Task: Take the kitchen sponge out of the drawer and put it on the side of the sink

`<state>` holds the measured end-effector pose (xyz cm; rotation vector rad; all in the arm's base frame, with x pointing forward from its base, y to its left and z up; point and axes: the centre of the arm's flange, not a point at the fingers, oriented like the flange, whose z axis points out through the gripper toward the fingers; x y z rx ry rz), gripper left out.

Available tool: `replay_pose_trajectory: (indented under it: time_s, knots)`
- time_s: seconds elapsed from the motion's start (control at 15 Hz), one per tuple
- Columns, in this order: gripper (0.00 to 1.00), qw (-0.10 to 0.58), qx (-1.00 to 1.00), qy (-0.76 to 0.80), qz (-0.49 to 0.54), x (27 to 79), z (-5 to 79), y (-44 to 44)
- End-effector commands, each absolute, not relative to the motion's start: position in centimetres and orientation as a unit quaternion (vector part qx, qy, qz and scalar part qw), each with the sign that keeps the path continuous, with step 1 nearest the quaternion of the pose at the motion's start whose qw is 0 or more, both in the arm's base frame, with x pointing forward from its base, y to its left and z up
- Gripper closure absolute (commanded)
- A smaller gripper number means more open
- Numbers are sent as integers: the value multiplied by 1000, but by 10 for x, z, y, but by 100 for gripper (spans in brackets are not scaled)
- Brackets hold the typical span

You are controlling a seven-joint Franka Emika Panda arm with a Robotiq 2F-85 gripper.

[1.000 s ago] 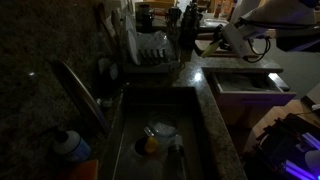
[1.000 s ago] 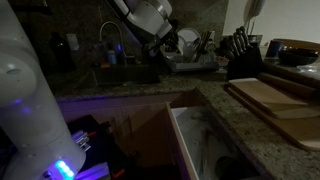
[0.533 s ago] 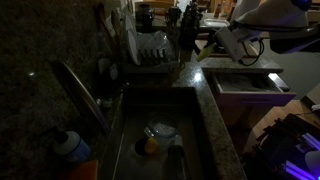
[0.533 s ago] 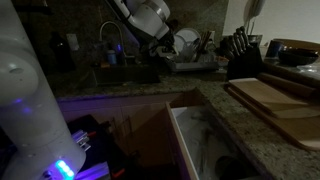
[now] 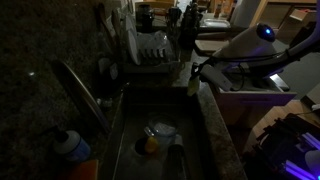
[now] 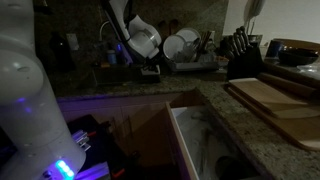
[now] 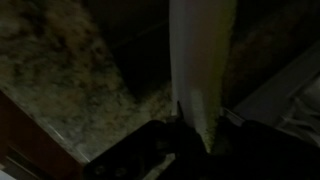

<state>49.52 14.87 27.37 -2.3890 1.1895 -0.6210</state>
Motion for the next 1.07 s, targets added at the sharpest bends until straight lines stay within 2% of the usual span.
replay_pose_trajectory:
  time_s: [0.0,0.07,0.13,0.33,0.4,0.73,1.0]
  knots:
    - [97,128,-889,408,-166,478,261,136]
    - [97,97,-892,407,-171,466,254,132]
    - [86,154,-879,412,-182,470,227,146]
    - [86,134,-884,406,-189,466,229,148]
    - [97,133,-884,406,-189,466,229,148]
    - [97,124,-870,429,-208,456,273,149]
    - [97,124,-862,455,-188,450,266,154]
